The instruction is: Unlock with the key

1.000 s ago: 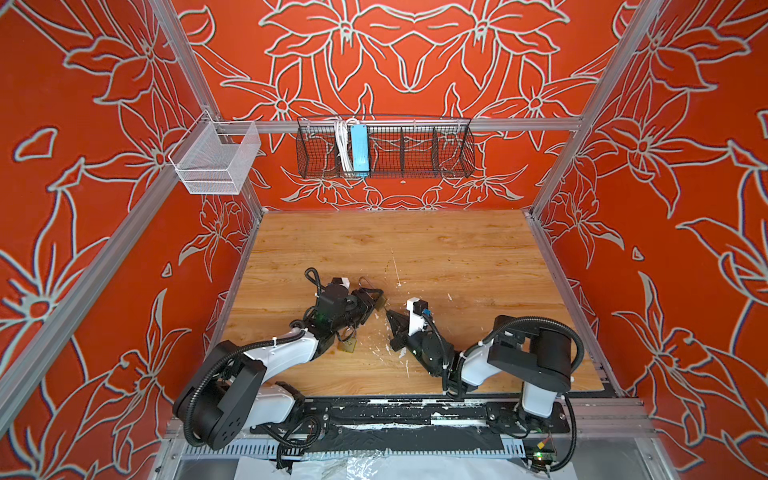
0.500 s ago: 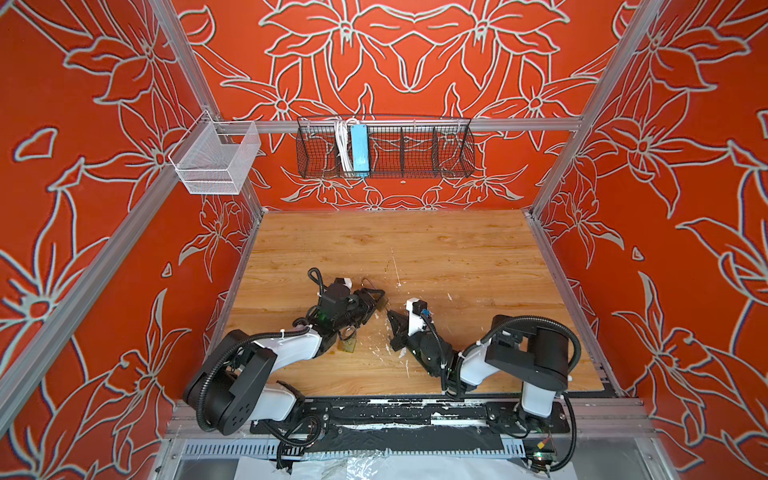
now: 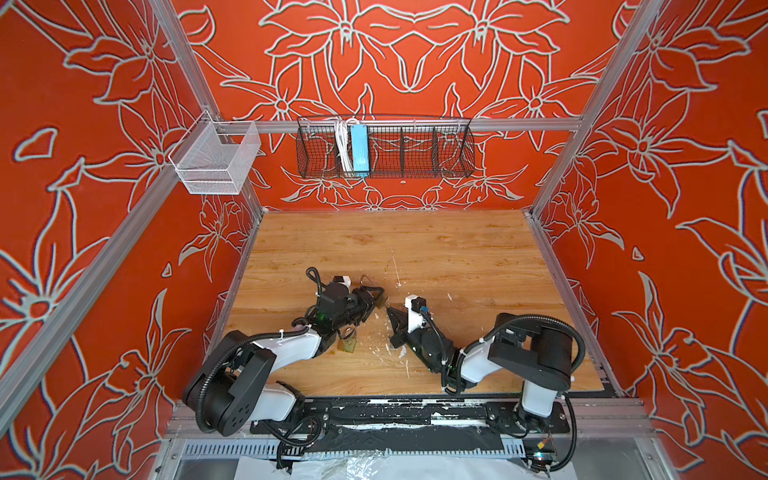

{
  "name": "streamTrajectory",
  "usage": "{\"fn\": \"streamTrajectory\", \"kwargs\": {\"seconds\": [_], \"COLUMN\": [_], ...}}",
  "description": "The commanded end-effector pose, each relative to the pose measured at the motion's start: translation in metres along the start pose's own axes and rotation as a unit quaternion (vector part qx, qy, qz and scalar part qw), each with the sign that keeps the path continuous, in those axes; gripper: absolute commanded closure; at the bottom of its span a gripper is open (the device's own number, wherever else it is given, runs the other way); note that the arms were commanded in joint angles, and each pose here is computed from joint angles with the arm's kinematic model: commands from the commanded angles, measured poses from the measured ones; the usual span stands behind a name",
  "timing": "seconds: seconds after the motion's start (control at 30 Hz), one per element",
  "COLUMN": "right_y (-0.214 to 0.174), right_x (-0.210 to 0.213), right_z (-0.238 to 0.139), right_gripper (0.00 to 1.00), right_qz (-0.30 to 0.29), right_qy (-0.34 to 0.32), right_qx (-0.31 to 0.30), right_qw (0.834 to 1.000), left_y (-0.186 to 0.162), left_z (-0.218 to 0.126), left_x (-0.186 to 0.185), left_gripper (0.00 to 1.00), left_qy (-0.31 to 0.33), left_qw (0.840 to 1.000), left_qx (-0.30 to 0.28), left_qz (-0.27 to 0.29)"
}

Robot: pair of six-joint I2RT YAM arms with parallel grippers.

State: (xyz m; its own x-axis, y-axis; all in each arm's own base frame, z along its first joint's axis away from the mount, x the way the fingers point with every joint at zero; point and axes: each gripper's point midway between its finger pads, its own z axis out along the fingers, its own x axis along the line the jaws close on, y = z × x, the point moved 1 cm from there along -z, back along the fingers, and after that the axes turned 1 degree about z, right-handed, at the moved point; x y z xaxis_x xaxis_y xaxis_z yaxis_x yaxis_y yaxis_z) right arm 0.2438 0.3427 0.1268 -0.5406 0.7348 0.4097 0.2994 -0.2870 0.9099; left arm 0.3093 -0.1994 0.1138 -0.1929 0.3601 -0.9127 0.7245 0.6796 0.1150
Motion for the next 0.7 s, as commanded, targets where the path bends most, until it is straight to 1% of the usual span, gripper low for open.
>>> {"fn": "streamTrajectory", "kwargs": {"seconds": [0.0, 0.1, 0.3, 0.47, 0.67], "right_y": [0.028, 0.029, 0.012, 0.006, 0.000], "right_x": [0.009, 0.008, 0.018, 0.017, 0.013], "right_z": [0.001, -0.001, 0.009, 0.014, 0.011], "right_gripper": [1.00, 1.00, 1.00, 1.00, 1.00], "right_qz": [0.016, 0.013, 0.016, 0.019, 0.016], "right_qy": [0.029, 0.035, 0.060, 0.057, 0.054], "right_qx": [-0.031, -0.029, -0.005, 0.000, 0.009], "right_qw": [0.999, 0.999, 0.998, 0.998, 0.998], "left_y": [-0.014, -0.014, -0.015, -0.015, -0.014], "left_z": [-0.005, -0.005, -0.006, -0.008, -0.012], "left_x": [-0.038, -0.040, -0.041, -0.041, -0.045], "left_gripper": [1.00, 1.00, 1.00, 1.00, 1.00], "left_qy": [-0.065, -0.068, -0.070, -0.071, -0.075], "left_qw": [0.997, 0.996, 0.996, 0.996, 0.996], "left_qx": [0.040, 0.041, 0.043, 0.040, 0.035], "left_qz": [0.033, 0.035, 0.034, 0.033, 0.036]}}
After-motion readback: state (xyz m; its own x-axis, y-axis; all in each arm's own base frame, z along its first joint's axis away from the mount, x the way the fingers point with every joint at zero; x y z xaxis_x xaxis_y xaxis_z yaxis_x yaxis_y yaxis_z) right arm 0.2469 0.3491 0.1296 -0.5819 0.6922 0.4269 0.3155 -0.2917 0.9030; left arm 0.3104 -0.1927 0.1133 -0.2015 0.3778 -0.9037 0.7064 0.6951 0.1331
